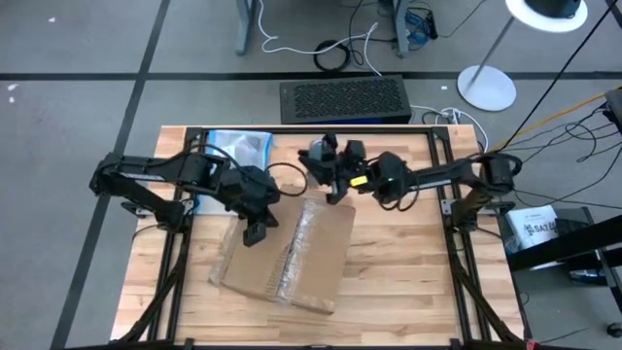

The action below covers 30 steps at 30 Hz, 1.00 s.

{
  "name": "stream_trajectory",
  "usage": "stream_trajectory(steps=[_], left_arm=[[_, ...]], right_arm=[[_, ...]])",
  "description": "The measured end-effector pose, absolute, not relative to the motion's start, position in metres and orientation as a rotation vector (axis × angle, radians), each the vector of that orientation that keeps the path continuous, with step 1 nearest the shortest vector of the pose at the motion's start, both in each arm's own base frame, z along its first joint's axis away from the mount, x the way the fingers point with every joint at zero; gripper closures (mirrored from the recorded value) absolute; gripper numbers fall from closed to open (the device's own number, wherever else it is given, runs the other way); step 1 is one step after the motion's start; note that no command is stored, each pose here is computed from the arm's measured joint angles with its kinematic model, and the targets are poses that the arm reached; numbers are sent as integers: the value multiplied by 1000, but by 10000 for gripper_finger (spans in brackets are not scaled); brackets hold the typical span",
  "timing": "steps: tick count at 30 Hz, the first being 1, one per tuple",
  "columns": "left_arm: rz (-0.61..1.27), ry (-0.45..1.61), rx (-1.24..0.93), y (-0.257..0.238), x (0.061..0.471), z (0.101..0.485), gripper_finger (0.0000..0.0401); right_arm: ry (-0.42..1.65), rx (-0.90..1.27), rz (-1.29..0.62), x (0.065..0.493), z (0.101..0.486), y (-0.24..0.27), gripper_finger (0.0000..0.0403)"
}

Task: Unpack boxes
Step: Break down box until it is fully flat

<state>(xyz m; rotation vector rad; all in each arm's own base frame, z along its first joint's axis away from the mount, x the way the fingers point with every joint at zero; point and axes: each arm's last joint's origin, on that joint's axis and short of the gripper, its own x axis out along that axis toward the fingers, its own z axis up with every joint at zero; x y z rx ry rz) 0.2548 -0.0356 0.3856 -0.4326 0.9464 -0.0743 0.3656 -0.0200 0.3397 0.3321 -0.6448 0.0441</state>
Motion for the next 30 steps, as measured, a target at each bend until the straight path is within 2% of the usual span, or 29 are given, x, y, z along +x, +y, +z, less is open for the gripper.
stream_trajectory(steps=[12, 22, 30], left_arm=[[-83, 945, -441, -35, 256, 383, 391], [-183, 1012, -480, -38, 251, 381, 391], [-250, 881, -459, -38, 248, 400, 391]], right_arm=[[-606, 348, 6, 399, 325, -23, 340], [-457, 392, -45, 408, 314, -13, 340], [-455, 398, -42, 407, 316, -10, 340]])
